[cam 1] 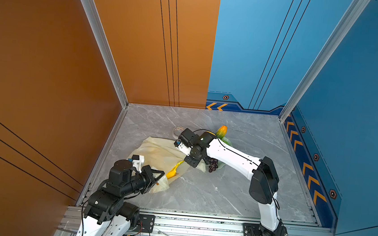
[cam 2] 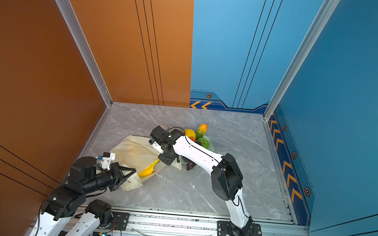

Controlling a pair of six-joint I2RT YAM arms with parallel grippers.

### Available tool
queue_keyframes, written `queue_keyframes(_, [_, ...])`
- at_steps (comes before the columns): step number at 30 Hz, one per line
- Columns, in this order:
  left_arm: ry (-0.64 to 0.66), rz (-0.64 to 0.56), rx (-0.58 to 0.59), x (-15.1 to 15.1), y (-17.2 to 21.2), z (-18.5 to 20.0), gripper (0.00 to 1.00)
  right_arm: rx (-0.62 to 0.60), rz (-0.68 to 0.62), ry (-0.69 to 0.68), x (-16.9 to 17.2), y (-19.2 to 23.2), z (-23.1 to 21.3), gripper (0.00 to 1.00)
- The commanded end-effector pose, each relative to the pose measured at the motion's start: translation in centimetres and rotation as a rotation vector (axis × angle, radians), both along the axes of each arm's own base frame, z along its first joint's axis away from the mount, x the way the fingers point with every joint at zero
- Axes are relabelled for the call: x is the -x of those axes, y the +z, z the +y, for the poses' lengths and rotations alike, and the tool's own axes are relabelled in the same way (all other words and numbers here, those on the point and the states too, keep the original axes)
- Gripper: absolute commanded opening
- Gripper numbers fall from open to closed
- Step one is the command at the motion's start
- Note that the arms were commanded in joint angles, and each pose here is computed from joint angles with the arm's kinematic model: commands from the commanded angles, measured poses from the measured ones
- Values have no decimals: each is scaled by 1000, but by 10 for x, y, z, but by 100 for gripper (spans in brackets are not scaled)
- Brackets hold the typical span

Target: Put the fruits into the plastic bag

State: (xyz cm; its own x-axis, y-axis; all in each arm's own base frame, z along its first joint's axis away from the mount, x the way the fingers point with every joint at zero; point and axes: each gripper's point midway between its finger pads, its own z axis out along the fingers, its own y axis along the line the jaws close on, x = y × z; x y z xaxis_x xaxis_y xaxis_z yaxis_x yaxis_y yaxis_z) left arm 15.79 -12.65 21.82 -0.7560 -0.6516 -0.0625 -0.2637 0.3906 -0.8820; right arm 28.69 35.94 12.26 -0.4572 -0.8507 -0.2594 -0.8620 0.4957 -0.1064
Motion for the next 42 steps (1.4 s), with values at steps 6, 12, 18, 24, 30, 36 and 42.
queue_keyframes(6, [21,-9,-17,6,2,6,0,-103,129,-69,7,8,-5,0])
queue_keyframes(12, [-16,-18,-74,14,4,8,0,-442,76,-228,-24,96,17,0])
queue_keyframes(18, [-43,-68,-141,12,26,11,0,-859,28,-384,-68,204,31,0])
queue_keyframes(24, [-25,-241,-226,-6,88,18,0,-1072,18,-437,-90,269,42,0])
queue_keyframes(30, [-68,-189,-240,-5,77,14,0,-1023,70,-510,-112,228,35,0])
queue_keyframes(36, [-41,-77,-210,4,18,16,0,-856,93,-599,-122,147,9,0])
queue_keyframes(42, [-30,-76,-182,5,18,15,0,-846,82,-622,-128,148,-3,9])
